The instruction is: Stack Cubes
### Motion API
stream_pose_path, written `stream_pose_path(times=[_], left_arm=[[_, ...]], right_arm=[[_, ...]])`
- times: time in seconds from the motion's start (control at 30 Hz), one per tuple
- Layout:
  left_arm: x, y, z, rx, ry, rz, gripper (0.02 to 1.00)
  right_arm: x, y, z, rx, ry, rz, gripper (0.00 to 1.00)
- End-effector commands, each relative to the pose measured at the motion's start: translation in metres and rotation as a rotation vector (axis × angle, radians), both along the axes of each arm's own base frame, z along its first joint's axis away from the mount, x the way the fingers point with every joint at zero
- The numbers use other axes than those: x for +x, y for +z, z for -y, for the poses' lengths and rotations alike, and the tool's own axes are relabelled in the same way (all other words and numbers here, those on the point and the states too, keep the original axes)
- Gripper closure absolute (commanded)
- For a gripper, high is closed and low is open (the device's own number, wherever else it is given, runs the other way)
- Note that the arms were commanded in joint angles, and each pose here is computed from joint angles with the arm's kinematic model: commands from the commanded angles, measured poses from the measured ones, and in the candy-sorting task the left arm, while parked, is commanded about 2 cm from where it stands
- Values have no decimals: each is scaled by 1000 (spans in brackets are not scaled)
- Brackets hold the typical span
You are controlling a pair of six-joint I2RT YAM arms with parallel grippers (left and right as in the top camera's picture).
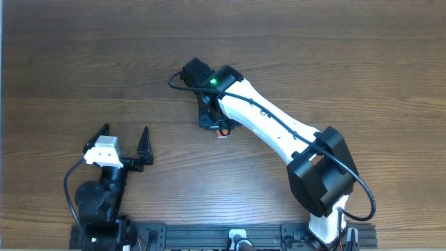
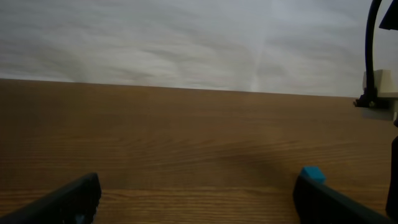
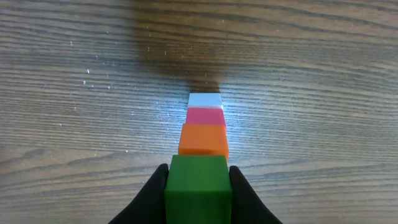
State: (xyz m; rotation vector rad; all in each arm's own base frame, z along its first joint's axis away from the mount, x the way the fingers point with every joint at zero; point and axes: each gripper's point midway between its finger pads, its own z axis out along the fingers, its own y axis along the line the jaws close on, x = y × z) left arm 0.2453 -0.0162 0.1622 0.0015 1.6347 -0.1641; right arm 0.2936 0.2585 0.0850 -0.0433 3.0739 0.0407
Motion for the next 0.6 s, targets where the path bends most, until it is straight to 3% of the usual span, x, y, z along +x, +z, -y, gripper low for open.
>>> stream_pose_path(times=[0.03, 0.6], left_arm=[[0, -2, -2, 12, 6, 0, 18], [0, -2, -2, 12, 6, 0, 20]], right_arm=[[0, -6, 3, -7, -13, -12, 978], [0, -9, 5, -14, -14, -11, 978]])
